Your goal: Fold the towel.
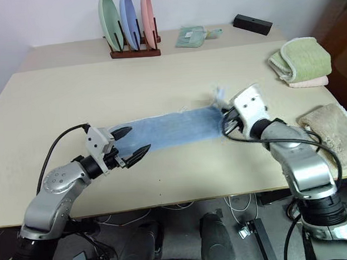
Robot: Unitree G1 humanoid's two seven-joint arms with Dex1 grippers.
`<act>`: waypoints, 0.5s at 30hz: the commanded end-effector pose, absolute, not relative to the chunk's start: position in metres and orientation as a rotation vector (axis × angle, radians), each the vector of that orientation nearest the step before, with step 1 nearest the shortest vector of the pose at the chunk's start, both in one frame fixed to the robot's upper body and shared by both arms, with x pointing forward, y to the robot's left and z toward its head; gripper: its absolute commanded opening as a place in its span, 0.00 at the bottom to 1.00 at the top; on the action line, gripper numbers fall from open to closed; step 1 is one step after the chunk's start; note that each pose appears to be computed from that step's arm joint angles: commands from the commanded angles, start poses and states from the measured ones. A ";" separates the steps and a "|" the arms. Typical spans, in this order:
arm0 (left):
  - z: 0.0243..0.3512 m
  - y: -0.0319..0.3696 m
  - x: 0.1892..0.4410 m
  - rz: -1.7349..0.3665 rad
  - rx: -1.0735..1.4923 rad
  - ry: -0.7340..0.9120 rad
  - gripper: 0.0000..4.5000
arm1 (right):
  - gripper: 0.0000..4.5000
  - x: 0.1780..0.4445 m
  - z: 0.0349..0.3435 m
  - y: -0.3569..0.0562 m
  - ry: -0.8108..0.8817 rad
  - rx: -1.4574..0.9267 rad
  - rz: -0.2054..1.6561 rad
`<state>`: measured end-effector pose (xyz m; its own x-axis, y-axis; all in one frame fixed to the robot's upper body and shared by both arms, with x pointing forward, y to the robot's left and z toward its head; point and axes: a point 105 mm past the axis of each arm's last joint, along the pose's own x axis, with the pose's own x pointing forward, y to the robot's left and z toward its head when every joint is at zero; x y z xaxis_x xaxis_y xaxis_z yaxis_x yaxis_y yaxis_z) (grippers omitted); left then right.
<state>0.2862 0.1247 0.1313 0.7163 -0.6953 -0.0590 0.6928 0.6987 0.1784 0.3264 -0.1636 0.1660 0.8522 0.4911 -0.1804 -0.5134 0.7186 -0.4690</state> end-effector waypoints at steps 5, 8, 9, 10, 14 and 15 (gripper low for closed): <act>0.136 0.122 0.281 -0.773 0.197 -0.044 0.96 | 0.01 0.327 0.160 -0.135 -0.031 -0.742 0.682; 0.135 0.122 0.280 -0.772 0.193 -0.041 0.96 | 0.01 0.327 0.148 -0.120 -0.010 -0.783 0.739; 0.135 0.122 0.280 -0.772 0.192 -0.041 0.96 | 0.01 0.327 0.144 -0.116 -0.001 -0.792 0.748; 0.135 0.121 0.280 -0.772 0.192 -0.040 0.96 | 0.01 0.328 0.141 -0.113 0.007 -0.799 0.753; 0.134 0.121 0.279 -0.773 0.194 -0.036 0.96 | 0.01 0.332 0.132 -0.102 0.023 -0.807 0.759; 0.134 0.121 0.279 -0.773 0.195 -0.035 0.96 | 0.01 0.332 0.131 -0.099 0.024 -0.810 0.765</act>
<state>0.2825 0.1242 0.1251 0.7220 -0.6888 -0.0657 0.6892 0.7077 0.1551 0.3305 -0.1039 0.1213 0.7303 0.6003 -0.3259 -0.6462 0.4526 -0.6144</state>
